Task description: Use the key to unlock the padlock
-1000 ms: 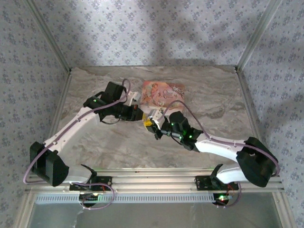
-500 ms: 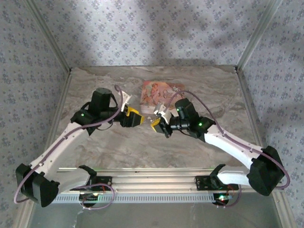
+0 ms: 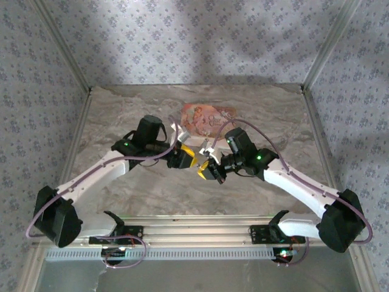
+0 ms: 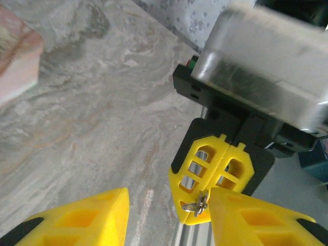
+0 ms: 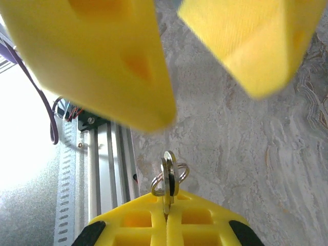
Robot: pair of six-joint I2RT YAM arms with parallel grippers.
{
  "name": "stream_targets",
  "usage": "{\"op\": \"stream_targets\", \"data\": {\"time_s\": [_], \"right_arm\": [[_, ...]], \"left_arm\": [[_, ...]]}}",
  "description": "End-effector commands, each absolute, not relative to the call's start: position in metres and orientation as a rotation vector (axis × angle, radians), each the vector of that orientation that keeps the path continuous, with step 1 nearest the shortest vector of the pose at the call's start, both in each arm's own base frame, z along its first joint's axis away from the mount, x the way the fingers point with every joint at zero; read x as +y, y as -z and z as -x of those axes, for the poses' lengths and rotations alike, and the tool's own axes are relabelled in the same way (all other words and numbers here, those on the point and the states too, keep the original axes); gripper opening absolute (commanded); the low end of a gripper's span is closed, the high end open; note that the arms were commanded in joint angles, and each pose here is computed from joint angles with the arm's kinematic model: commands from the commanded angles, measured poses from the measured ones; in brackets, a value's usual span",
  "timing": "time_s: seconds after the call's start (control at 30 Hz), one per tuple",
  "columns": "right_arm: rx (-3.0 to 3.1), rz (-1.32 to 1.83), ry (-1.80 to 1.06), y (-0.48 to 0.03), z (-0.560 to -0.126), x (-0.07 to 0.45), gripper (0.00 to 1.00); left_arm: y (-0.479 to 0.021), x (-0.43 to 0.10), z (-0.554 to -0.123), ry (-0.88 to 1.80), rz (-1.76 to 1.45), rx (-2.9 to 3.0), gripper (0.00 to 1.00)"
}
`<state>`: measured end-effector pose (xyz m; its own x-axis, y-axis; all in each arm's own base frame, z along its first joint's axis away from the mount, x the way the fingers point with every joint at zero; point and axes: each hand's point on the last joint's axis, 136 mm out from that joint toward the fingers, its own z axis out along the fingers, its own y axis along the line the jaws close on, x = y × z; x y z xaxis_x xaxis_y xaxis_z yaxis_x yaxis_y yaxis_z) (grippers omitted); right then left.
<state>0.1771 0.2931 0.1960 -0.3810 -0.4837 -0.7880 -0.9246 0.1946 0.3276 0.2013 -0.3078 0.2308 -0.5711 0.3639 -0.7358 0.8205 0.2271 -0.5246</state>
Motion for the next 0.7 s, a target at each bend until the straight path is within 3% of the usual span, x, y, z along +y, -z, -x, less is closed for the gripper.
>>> {"op": "stream_targets", "data": {"time_s": [0.0,0.1,0.2,0.37,0.5,0.67], "right_arm": [[1.893,1.314,-1.121,-0.218,-0.173,0.293,0.0],[1.898,1.306,-1.1,-0.217,-0.174,0.29,0.0],[1.899,1.299,-1.099,-0.217,-0.172,0.288,0.0],[1.902,1.288,-1.105,-0.215,-0.17,0.287,0.0],[1.914,1.263,-1.098,-0.213,-0.172,0.286,0.0],[1.895,1.113,-1.031,-0.216,-0.191,0.278,0.37]], "left_arm": [[-0.246,-0.321,-0.196,1.326,-1.131,1.994,0.47],[-0.241,-0.324,-0.195,1.334,-1.128,2.017,0.47],[-0.24,-0.326,-0.193,1.344,-1.133,2.021,0.41],[-0.238,-0.326,-0.193,1.339,-1.135,2.038,0.16],[-0.238,-0.325,-0.193,1.339,-1.127,2.05,0.04],[-0.229,-0.321,-0.205,1.307,-1.024,2.114,0.0]]}}
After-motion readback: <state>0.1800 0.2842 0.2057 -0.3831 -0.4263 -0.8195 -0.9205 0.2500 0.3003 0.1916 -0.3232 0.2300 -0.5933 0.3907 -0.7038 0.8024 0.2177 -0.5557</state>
